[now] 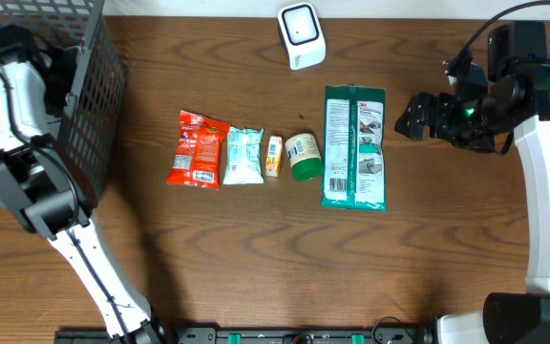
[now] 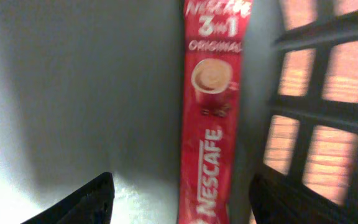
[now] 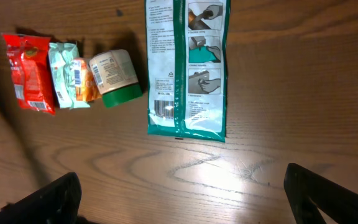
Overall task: Scan the item barcode
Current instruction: 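Grasp the red Nescafe stick in the basket with the left gripper, then lift the Nescafe stick out and raise it above the table center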
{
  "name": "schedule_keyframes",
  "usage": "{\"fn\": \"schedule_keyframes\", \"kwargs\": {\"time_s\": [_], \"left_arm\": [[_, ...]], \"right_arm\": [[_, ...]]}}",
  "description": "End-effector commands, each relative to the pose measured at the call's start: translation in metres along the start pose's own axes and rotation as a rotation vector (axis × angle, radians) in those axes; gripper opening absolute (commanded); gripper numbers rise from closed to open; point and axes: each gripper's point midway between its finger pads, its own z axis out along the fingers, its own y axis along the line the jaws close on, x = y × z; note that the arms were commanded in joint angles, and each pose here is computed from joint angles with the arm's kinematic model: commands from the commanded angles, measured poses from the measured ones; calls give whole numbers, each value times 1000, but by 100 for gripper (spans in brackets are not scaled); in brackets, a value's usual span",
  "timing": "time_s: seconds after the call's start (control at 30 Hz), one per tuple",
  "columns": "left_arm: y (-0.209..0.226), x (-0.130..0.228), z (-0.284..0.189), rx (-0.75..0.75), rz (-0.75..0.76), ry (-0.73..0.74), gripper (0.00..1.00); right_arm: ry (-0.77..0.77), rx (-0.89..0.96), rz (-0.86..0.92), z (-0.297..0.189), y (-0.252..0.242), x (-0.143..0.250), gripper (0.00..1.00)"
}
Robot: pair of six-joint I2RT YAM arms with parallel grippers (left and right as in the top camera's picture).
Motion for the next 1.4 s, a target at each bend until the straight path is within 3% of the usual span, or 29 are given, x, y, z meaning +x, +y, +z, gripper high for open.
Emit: {"fn": "schedule_keyframes", "kwargs": {"time_s": [0.0,0.1,0.2,0.27,0.43,0.57,0.67,0.7,0.73,0.83,1.0,1.17,1.37], "left_arm": [[13,15,20,-106,25,83,70],[14,18,25,-130,35,98,67],[17,19,27,-151,21,106,56],[42,23,21,-293,-52,125,50],[64,32,12,-399,-138,143,49],[66,36,11,-401,-182,146,28],[66,37,10,-400,-182,150,22],[66,37,10,-400,-183,150,11],[66,37,10,-401,-192,151,7],[64,33,2,-406,-212,131,7],[57,4,-51,-429,-265,-15,7],[34,-26,-148,-443,-365,-260,7],[-16,-27,-263,-373,-449,-508,7]], "right_arm": [[10,3,-10,3,0,1,99],[10,3,-10,3,0,1,99],[10,3,-10,3,0,1,99],[10,3,-10,3,0,1,99],[10,3,-10,3,0,1,99],[10,3,-10,3,-1,1,99],[10,3,-10,3,0,1,99],[10,3,-10,3,-1,1,99],[10,3,-10,3,0,1,99],[10,3,-10,3,0,1,99],[10,3,-10,3,0,1,99],[10,2,-10,3,0,1,99],[10,3,-10,3,0,1,99]]}}
